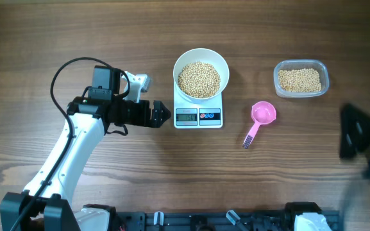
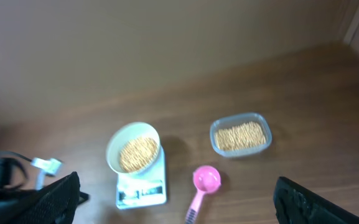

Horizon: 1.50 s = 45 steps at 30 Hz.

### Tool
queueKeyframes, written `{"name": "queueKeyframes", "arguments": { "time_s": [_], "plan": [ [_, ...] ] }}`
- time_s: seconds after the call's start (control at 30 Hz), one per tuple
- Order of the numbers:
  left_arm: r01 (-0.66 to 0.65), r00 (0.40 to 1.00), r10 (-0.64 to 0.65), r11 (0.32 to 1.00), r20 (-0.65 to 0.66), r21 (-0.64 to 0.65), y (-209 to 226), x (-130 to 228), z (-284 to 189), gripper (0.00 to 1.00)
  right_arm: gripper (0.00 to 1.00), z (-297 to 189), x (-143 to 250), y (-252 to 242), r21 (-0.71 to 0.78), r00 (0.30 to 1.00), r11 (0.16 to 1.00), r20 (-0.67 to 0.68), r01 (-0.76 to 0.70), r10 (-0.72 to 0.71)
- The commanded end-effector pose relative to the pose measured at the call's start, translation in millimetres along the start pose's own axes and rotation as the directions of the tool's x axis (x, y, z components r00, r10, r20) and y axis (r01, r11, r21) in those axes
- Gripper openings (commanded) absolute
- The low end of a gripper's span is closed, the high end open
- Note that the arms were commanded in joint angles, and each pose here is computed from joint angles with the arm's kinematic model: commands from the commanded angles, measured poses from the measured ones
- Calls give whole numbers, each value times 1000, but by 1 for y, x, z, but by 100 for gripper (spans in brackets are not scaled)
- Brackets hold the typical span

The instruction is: Scoop item into bowl and weigh 150g on scale

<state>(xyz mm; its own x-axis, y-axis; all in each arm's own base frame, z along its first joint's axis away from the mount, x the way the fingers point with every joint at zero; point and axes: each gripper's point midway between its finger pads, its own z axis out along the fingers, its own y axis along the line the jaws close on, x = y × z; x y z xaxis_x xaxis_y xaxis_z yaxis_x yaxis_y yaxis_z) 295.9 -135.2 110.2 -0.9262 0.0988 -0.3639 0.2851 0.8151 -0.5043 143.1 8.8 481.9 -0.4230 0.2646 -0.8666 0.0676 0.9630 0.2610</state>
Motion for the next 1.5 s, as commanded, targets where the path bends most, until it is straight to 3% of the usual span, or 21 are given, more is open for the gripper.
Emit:
{"name": "queueKeyframes", "arguments": {
  "time_s": [0.0, 0.3, 0.67, 0.87, 1.13, 1.47],
  "plan": [
    [-32, 999, 32, 999, 14, -1, -2, -7, -2, 100, 100, -33, 4, -2, -15, 995, 999, 88, -50, 51],
    [-32, 999, 32, 999, 14, -1, -2, -7, -2, 100, 100, -59, 13, -3, -21, 987, 999, 151, 50, -46],
    [-32, 999, 32, 999, 14, -1, -2, -7, -2, 100, 100, 26, 57, -20, 42, 992, 997, -111, 59, -54],
    [-32, 999, 32, 999, 14, -1, -2, -7, -2, 100, 100, 68, 58, -21, 2, 993, 994, 42, 109, -109],
    [-32, 999, 32, 999, 14, -1, -2, -7, -2, 100, 100, 132, 109, -32, -54, 975, 989, 185, 139, -127],
    [-32, 999, 32, 999, 14, -1, -2, -7, -2, 100, 100, 167, 148, -35, -132, 895, 975, 434, 180, -107]
  ]
}}
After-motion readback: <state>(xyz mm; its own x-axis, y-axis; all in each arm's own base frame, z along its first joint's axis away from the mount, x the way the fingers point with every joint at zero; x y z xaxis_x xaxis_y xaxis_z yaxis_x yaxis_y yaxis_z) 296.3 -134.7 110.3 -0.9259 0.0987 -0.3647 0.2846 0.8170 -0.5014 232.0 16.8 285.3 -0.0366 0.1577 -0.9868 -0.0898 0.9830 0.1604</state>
